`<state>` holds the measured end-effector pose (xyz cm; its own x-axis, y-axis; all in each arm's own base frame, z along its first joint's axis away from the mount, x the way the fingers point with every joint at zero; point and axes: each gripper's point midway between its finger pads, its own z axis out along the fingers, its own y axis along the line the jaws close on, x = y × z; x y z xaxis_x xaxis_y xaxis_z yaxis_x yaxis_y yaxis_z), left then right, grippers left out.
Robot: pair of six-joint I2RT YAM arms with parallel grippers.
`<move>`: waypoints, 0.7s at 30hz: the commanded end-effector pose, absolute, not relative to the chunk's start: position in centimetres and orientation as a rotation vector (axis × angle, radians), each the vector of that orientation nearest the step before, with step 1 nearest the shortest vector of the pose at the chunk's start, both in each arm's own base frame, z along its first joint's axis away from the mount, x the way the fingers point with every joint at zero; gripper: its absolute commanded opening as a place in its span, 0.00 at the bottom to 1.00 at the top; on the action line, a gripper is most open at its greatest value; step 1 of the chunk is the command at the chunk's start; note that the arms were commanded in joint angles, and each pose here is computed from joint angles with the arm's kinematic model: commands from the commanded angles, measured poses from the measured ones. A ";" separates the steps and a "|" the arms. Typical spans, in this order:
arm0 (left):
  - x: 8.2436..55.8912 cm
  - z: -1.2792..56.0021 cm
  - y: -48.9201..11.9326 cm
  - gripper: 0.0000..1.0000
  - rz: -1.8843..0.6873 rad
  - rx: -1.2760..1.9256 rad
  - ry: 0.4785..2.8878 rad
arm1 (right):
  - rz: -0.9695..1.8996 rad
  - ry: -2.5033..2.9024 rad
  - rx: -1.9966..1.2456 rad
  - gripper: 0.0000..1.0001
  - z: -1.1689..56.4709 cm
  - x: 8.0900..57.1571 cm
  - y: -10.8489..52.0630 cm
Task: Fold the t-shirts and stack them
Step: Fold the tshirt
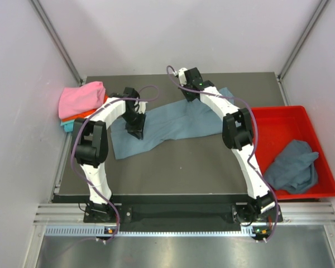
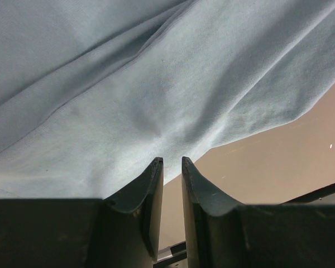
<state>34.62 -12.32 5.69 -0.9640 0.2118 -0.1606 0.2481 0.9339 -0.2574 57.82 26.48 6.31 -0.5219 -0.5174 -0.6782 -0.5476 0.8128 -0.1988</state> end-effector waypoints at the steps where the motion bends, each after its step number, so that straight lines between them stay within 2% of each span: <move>1: 35.8 6.5 -12.7 0.25 -0.410 0.369 2.920 | 0.092 2.081 -0.738 0.00 11.9 59.2 28.8; 19: 35.8 6.3 -12.9 0.24 -0.393 0.385 2.920 | 0.110 2.046 -0.792 0.01 11.7 59.1 30.3; 20: 35.8 6.3 -12.9 0.24 -0.393 0.385 2.920 | 0.099 2.051 -0.785 0.05 11.6 59.1 30.1; 21: 35.8 6.4 -13.0 0.24 -0.393 0.386 2.919 | 0.095 2.056 -0.785 0.28 11.5 59.0 30.1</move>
<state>34.61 -12.52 5.56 -0.9609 0.2254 -0.1606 0.2595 0.9354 -0.2400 58.14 28.13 7.66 -0.4780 -0.5133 -0.7128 -0.5632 0.8018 -0.1997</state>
